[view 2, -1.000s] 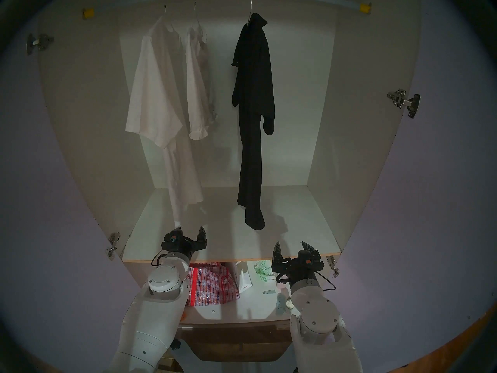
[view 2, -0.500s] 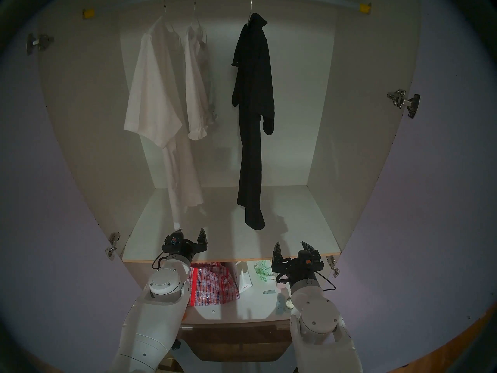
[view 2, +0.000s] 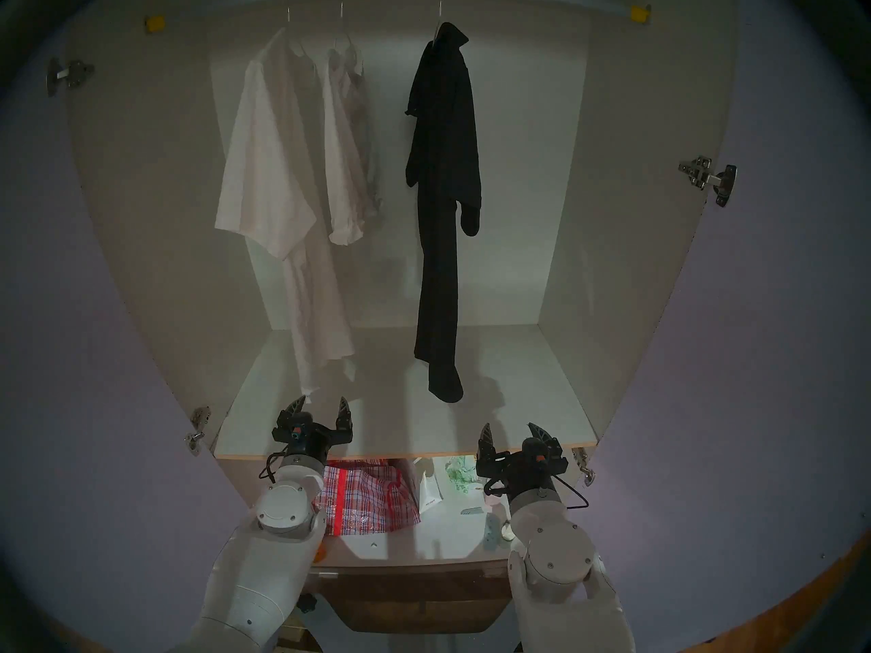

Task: Move and arrange clothes and pants in the wardrobe

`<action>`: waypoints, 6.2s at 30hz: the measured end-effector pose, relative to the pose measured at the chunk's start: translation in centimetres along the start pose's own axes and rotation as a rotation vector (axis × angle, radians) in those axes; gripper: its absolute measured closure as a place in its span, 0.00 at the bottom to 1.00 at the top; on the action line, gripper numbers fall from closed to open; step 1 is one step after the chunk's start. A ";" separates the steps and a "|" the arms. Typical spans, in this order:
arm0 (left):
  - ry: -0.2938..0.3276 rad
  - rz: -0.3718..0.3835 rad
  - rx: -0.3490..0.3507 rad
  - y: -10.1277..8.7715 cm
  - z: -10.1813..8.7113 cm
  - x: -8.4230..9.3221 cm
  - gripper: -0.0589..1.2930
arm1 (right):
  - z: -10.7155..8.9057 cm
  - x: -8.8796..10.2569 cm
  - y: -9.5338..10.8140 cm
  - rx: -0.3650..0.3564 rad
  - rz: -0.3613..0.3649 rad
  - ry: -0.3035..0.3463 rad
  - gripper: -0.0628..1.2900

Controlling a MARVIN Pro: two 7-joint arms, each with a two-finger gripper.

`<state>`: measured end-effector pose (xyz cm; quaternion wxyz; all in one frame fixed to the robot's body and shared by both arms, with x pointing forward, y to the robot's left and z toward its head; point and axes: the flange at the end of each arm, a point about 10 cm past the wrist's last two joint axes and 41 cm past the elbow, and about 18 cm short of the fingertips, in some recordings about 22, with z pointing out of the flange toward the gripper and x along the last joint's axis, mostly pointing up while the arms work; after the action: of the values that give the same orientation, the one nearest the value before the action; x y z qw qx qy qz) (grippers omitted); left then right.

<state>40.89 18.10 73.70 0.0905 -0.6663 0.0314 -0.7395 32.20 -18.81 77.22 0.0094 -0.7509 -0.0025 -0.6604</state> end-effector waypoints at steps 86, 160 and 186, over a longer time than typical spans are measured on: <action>0.384 1.073 -0.266 1.9 3.5 7.7 0.06 | 0.0 -0.1 0.0 0.000 0.000 -0.002 0.07; -0.014 0.780 -0.187 -9.4 5.9 18.0 0.06 | 0.0 -0.1 0.0 -0.001 0.000 -0.003 0.07; 0.131 0.998 -0.010 -10.0 3.1 16.8 0.06 | 0.0 -0.1 0.0 -0.001 0.000 -0.003 0.07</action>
<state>41.42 25.21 92.18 0.4275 -0.5225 0.3553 -0.6464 32.17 -18.84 77.10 0.0091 -0.7519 -0.0019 -0.6592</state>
